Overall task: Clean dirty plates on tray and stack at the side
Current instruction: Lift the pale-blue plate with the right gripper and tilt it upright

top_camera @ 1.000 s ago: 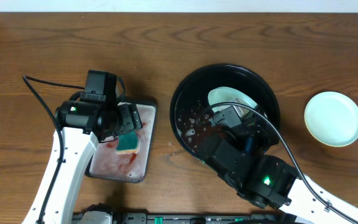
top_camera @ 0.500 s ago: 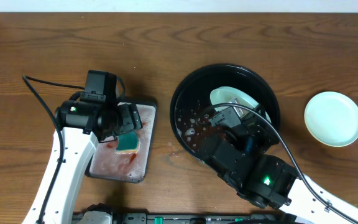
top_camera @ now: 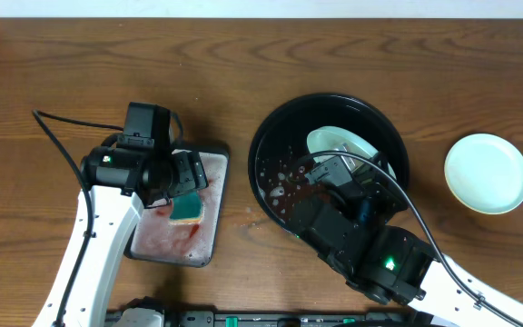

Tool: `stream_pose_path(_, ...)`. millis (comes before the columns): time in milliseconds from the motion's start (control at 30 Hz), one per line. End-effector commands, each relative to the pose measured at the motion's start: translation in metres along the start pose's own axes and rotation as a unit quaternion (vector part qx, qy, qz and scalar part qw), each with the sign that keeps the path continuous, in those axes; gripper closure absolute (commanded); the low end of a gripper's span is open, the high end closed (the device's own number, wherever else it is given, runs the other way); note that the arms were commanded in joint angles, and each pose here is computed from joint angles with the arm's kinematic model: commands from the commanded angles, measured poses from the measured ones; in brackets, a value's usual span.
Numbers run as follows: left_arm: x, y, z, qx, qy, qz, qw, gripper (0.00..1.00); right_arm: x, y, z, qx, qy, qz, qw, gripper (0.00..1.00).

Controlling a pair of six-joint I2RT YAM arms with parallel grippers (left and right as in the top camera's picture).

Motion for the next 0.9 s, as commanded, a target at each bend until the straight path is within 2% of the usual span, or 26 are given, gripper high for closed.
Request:
stream_pose_path(0,0.001,-0.001,0.0,-0.001,0.003,-0.001,1.0,0.15,-0.004,-0.002,-0.002,-0.008,0.0,0.017,1.0,0.99)
stream_pose_path(100,0.001,-0.001,0.0,-0.001,0.003,-0.001,1.0,0.15,-0.004,-0.002,-0.002,-0.008,0.015,0.015,1.0,0.99)
stream_pose_path(167,0.001,-0.001,0.0,-0.001,0.003,-0.001,1.0,0.15,0.002,-0.002,0.0,-0.001,0.033,-0.017,0.999,0.99)
stream_pose_path(200,0.001,-0.001,0.0,-0.001,0.004,-0.001,1.0,0.15,-0.003,-0.001,0.001,0.0,0.016,0.007,1.0,0.99)
stream_pose_path(233,0.001,-0.001,0.0,-0.001,0.004,-0.001,1.0,0.15,-0.007,0.001,0.001,-0.001,0.035,0.027,0.999,0.99)
stream_pose_path(267,0.001,-0.001,0.0,-0.001,0.003,-0.001,1.0,0.15,-0.003,0.002,-0.001,0.002,0.072,0.006,0.997,0.99)
stream_pose_path(333,0.001,-0.001,0.0,-0.001,0.004,-0.001,1.0,0.15,0.01,0.001,-0.001,0.012,0.04,-0.063,0.997,0.99)
stream_pose_path(400,0.001,-0.001,0.0,-0.001,0.004,-0.001,1.0,0.15,0.006,0.002,0.001,0.011,0.038,-0.03,0.999,0.99)
stream_pose_path(433,0.001,-0.001,0.0,-0.001,0.003,-0.001,1.0,0.15,0.006,0.003,0.0,0.013,0.081,-0.03,0.996,0.99)
stream_pose_path(500,0.001,-0.001,0.0,-0.001,0.004,-0.001,1.0,0.15,0.013,0.001,0.0,0.018,0.075,-0.07,0.995,0.99)
stream_pose_path(533,0.001,-0.001,0.0,-0.001,0.004,-0.001,1.0,0.15,0.012,0.0,0.001,0.015,0.047,-0.059,0.997,0.99)
stream_pose_path(600,0.001,-0.001,0.0,-0.001,0.004,-0.001,1.0,0.15,0.003,0.003,0.0,0.004,0.056,0.007,0.998,0.99)
stream_pose_path(667,0.001,-0.001,0.0,-0.001,0.004,-0.001,1.0,0.15,0.006,0.002,-0.005,-0.002,0.087,-0.006,0.996,0.99)
stream_pose_path(733,0.001,-0.001,0.0,-0.001,0.003,-0.001,1.0,0.15,0.009,-0.001,-0.006,-0.008,0.037,-0.015,0.999,0.99)
stream_pose_path(800,0.001,-0.001,0.0,-0.001,0.004,-0.001,1.0,0.15,0.006,0.0,-0.007,-0.013,0.048,0.015,0.999,0.99)
stream_pose_path(867,0.001,-0.001,0.0,-0.001,0.004,-0.001,1.0,0.15,0.007,0.0,-0.008,-0.012,0.05,0.007,0.999,0.99)
Point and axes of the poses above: each gripper's point midway between its finger pads, its own y axis out along the fingers, its own x axis along the line the jaws close on, z = x × y, the point moved 9 cm from there along -y, back along the fingers, and after that the axes turned 13 degrees about y, right-handed, at the moved point
